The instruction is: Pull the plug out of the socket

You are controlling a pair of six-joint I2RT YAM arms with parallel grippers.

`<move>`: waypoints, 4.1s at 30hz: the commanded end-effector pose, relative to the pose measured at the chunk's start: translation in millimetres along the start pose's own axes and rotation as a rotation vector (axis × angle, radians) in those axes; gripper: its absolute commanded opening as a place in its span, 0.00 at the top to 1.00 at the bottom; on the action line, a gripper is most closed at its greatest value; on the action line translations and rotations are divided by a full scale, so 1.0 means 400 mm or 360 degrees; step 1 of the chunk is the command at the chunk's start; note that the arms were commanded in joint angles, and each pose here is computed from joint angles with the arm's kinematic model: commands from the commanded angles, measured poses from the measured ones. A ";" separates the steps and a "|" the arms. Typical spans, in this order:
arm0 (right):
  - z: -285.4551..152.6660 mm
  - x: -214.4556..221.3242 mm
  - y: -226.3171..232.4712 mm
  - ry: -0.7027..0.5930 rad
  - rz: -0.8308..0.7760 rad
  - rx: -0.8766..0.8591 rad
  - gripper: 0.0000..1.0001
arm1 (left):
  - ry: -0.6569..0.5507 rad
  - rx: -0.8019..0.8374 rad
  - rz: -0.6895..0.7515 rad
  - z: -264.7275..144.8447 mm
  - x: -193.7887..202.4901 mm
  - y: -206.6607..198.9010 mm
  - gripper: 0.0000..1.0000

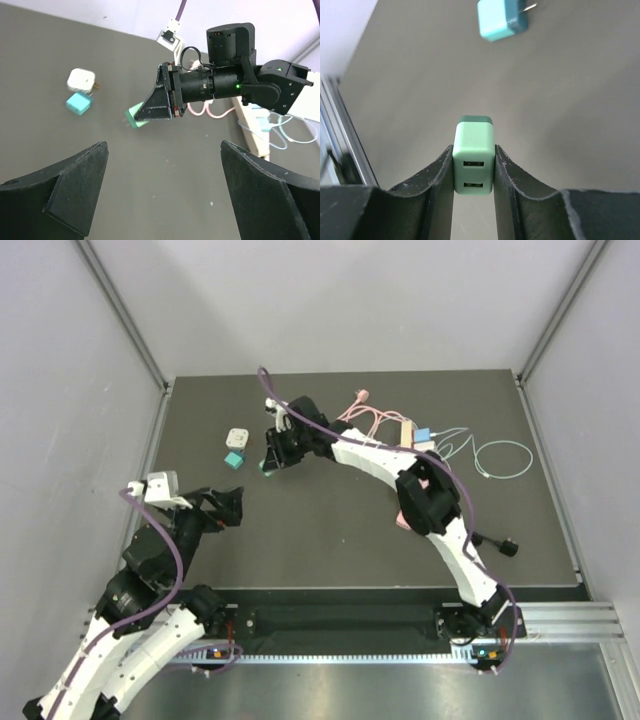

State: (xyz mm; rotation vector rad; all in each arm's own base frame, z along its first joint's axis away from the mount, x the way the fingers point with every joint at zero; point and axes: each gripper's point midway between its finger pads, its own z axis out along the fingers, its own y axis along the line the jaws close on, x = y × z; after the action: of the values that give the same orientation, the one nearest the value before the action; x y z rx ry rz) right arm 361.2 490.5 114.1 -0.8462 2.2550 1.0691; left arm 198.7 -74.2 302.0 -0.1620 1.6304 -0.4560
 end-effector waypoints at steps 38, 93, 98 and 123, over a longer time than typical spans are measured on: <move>-0.529 -0.098 0.024 -0.0407 -0.0854 -0.0086 0.00 | 0.0403 0.0536 -0.0211 0.051 0.202 -0.174 0.01; -1.146 0.205 -0.275 -0.1179 -0.0084 0.0557 0.00 | 0.1103 0.0424 -0.0009 0.565 0.857 -0.635 0.19; -1.148 0.208 -0.278 -0.1181 -0.0067 0.0551 0.00 | 0.1091 0.0423 -0.0003 0.585 0.869 -0.646 0.20; -1.149 0.223 -0.292 -0.1185 -0.0010 0.0531 0.00 | 0.0905 0.0446 0.0040 0.632 0.793 -0.674 1.00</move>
State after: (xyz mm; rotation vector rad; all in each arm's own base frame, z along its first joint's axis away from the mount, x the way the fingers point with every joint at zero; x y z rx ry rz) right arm 303.9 35.6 249.9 -0.2081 1.7498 0.8034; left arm 359.4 -486.9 52.4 0.2161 2.2125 -0.7058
